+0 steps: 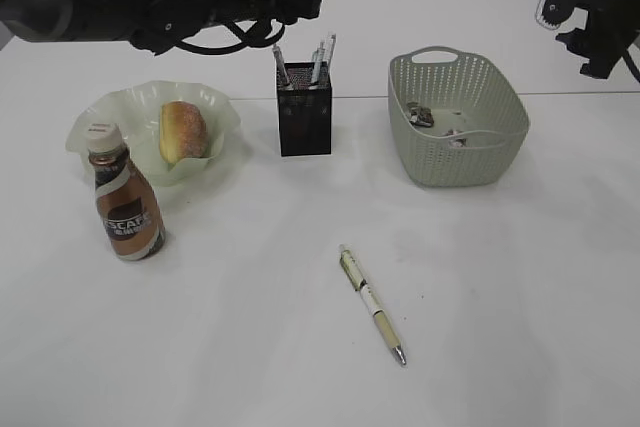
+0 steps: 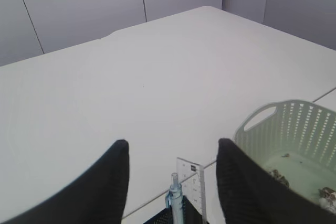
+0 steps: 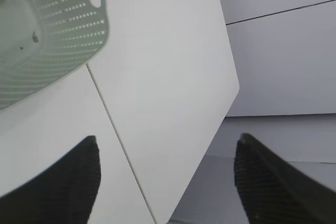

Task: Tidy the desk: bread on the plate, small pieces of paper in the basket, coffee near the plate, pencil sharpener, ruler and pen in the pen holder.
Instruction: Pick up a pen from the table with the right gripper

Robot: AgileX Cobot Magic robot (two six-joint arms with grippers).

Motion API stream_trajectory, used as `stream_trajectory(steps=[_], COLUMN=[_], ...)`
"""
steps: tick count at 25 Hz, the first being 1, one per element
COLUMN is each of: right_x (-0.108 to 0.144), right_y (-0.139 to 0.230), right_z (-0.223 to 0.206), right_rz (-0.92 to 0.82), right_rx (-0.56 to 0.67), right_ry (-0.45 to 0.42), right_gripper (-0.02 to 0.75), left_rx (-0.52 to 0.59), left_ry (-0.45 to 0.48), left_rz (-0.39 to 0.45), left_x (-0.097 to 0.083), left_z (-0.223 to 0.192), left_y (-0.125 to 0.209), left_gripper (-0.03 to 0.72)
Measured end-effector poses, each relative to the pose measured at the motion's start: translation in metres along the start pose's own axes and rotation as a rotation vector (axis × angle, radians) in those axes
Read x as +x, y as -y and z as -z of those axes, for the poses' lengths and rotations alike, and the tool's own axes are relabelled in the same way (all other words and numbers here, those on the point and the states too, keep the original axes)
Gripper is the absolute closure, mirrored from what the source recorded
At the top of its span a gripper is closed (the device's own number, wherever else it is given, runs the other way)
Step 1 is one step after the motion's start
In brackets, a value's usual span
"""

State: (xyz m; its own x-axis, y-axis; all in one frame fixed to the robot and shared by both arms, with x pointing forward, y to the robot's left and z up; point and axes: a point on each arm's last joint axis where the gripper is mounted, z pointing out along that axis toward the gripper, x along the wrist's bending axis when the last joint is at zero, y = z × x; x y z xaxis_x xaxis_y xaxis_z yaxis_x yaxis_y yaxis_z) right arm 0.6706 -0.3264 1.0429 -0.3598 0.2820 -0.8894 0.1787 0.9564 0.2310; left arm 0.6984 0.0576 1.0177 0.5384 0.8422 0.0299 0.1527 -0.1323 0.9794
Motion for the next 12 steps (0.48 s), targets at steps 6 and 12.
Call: stream_trajectory(steps=[6,12], right_x=[0.010,0.016], right_y=[0.006,0.007], right_z=[0.014,0.034], right_rz=[-0.050,-0.056], right_rx=[0.035,0.026], right_ry=[-0.015,-0.035], right_gripper=[0.153,0.154], left_rx=[0.038,0.043], left_ry=[-0.016,-0.024], left_rz=[0.003,0.030], left_x=[0.001,0.002], left_z=[0.000,0.000], left_y=[0.003,0.004], left_gripper=[0.288,0.288])
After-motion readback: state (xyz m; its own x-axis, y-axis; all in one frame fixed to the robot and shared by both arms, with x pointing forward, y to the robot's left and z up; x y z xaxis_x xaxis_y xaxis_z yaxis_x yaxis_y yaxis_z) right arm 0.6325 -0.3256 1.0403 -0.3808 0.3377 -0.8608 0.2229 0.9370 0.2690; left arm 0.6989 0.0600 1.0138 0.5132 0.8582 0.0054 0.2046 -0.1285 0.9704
